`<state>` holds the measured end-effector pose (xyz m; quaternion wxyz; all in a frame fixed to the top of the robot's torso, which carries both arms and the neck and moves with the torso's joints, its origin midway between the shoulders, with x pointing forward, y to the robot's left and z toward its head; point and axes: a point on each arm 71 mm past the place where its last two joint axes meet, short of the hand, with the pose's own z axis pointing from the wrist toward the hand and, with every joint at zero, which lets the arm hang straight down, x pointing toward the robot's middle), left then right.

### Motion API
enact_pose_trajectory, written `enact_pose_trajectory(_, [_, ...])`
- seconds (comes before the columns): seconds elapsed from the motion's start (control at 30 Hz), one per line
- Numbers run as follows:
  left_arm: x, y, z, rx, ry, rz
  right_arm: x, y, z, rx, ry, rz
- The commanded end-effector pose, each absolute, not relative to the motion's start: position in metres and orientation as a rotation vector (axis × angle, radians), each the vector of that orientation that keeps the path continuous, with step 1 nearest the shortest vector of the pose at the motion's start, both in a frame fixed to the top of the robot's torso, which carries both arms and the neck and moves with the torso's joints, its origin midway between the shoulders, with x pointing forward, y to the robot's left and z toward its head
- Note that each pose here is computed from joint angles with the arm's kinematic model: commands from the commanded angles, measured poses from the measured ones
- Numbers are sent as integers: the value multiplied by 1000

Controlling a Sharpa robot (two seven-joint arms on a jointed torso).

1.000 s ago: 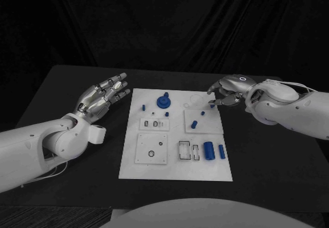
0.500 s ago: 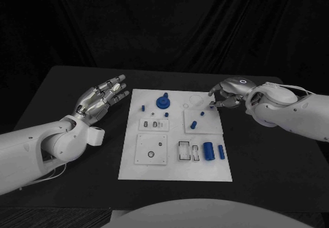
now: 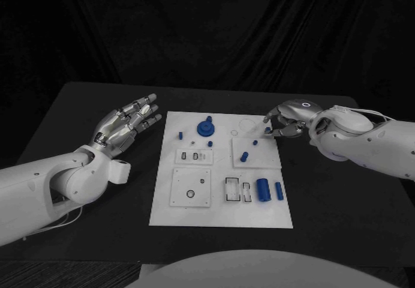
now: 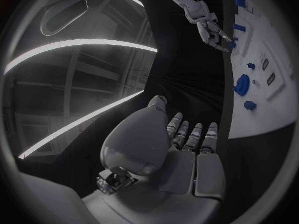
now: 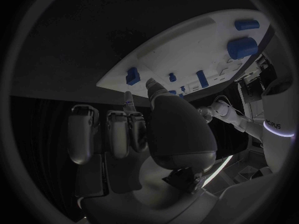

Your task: Assemble the parts on the task board

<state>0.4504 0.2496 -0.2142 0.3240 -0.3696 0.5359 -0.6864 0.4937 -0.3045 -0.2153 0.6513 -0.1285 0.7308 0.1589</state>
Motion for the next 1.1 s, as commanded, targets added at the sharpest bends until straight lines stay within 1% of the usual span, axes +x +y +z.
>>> enact_pose_trajectory(0.03, [449, 251, -205, -896, 1263, -1889, 494, -307, -217, -279, 1660, 344])
enact_pose_trajectory(1.1, [449, 252, -207, -901, 1271, -1889, 495, -312, -223, -271, 1697, 317])
